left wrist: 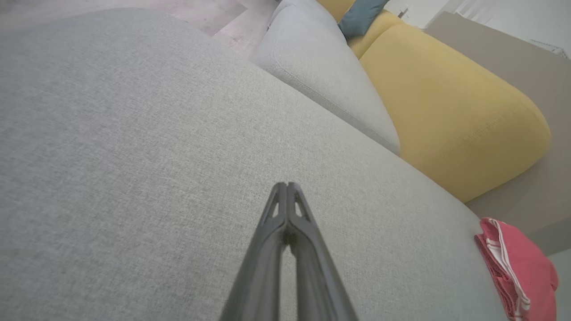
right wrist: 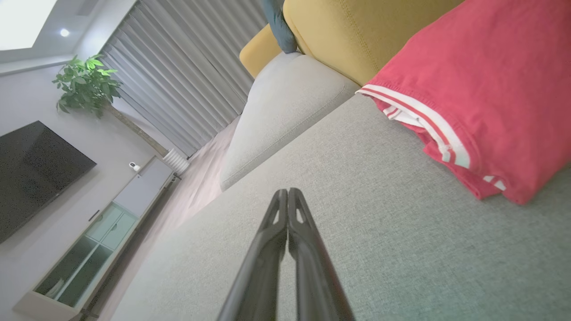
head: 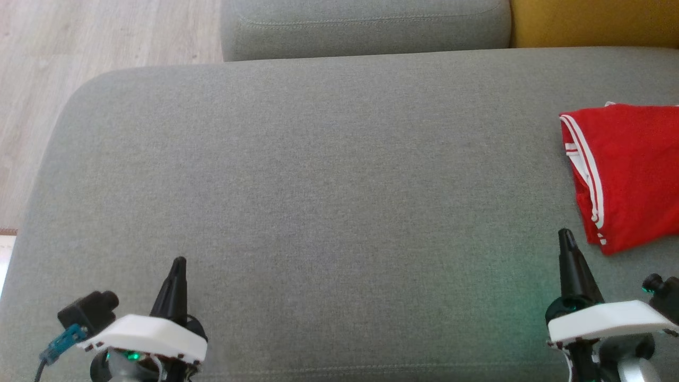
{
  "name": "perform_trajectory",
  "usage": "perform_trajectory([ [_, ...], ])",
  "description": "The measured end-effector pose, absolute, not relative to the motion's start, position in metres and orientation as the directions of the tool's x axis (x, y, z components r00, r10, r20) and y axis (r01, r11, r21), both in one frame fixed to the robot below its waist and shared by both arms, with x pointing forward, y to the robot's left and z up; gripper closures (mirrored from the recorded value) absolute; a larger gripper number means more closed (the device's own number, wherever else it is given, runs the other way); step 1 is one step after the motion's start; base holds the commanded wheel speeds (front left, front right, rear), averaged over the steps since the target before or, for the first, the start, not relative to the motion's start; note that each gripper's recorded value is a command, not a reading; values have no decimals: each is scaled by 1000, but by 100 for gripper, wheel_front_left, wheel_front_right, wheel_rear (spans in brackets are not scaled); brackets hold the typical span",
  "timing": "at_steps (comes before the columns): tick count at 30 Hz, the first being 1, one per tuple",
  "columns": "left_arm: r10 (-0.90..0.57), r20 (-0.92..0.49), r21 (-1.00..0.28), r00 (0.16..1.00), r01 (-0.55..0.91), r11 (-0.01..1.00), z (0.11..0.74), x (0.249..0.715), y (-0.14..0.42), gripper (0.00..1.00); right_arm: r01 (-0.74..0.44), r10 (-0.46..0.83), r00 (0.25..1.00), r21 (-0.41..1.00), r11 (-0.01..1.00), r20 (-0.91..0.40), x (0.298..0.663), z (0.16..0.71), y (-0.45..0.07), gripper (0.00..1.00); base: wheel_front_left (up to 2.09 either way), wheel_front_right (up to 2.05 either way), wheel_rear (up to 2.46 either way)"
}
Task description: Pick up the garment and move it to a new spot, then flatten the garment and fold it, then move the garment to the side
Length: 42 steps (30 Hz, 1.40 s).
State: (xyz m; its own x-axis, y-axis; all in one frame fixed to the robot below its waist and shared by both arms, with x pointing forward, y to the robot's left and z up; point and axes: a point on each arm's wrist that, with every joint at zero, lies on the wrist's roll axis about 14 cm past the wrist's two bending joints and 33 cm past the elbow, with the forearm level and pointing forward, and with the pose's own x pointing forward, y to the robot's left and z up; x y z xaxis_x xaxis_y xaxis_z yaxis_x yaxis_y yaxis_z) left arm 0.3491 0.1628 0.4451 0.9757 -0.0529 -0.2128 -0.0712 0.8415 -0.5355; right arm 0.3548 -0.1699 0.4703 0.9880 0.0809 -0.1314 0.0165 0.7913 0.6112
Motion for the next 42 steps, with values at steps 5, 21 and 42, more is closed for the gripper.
perform_trajectory([
  [5,-44,-209,-585,977,-89,806,448,353,165,100,27,74,989,654,756,-126,356,471,-172,100,0,0,0],
  [21,-42,-212,-726,976,-129,675,450,357,171,100,65,50,991,778,625,-122,359,471,-180,100,0,0,0],
  [42,-44,-196,-873,980,-154,464,456,363,176,100,93,28,993,902,422,-116,364,472,-187,100,0,0,0],
])
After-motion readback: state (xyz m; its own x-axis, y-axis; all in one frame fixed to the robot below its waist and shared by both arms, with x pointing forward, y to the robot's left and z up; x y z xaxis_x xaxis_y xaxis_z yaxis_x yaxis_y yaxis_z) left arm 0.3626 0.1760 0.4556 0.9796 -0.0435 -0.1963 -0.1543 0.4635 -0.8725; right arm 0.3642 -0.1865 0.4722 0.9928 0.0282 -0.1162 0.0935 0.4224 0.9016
